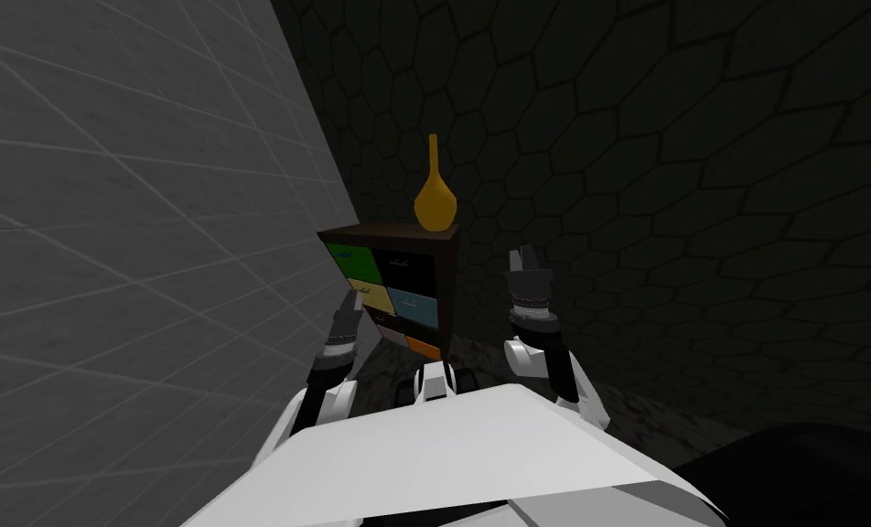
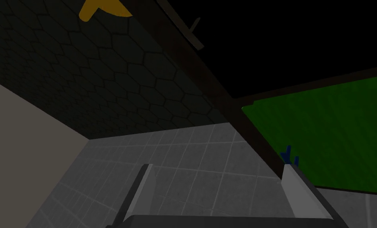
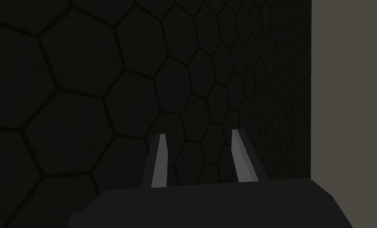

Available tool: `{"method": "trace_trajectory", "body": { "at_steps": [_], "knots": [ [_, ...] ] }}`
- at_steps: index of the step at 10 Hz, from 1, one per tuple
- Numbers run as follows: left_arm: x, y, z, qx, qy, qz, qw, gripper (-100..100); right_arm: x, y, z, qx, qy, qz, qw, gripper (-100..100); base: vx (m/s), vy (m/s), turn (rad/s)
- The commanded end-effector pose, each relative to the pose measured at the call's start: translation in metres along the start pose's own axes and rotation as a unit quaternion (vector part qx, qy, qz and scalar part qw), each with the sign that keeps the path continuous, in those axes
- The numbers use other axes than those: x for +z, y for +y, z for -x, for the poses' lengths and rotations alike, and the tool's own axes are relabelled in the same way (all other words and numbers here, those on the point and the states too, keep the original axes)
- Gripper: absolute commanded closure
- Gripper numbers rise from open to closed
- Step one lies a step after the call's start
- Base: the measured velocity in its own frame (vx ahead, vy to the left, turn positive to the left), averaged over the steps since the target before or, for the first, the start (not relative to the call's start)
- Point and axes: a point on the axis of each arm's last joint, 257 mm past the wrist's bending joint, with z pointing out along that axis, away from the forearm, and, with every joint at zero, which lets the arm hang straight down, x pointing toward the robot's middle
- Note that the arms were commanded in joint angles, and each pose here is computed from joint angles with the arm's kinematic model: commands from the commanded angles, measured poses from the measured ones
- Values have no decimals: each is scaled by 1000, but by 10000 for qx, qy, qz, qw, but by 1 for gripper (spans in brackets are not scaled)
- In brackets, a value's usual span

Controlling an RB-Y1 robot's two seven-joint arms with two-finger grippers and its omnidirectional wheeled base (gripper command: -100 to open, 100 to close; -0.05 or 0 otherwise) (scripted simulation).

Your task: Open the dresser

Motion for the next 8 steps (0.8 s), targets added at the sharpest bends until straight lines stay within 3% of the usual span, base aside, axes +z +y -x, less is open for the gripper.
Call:
{"method": "trace_trajectory", "body": {
  "at_steps": [1,2,8],
  "knots": [
    [-4,20,-11,2,82,217,9997,-100,0,0,0,0,0,0,10000,0,-3,-28,-38],
    [-8,34,-19,-10,129,368,9992,-100,0,0,0,0,0,0,10000,0,0,-40,-64],
    [-21,74,-47,-52,300,819,9962,-100,0,0,0,0,0,0,10000,0,1,-34,-39]
  ]
}}
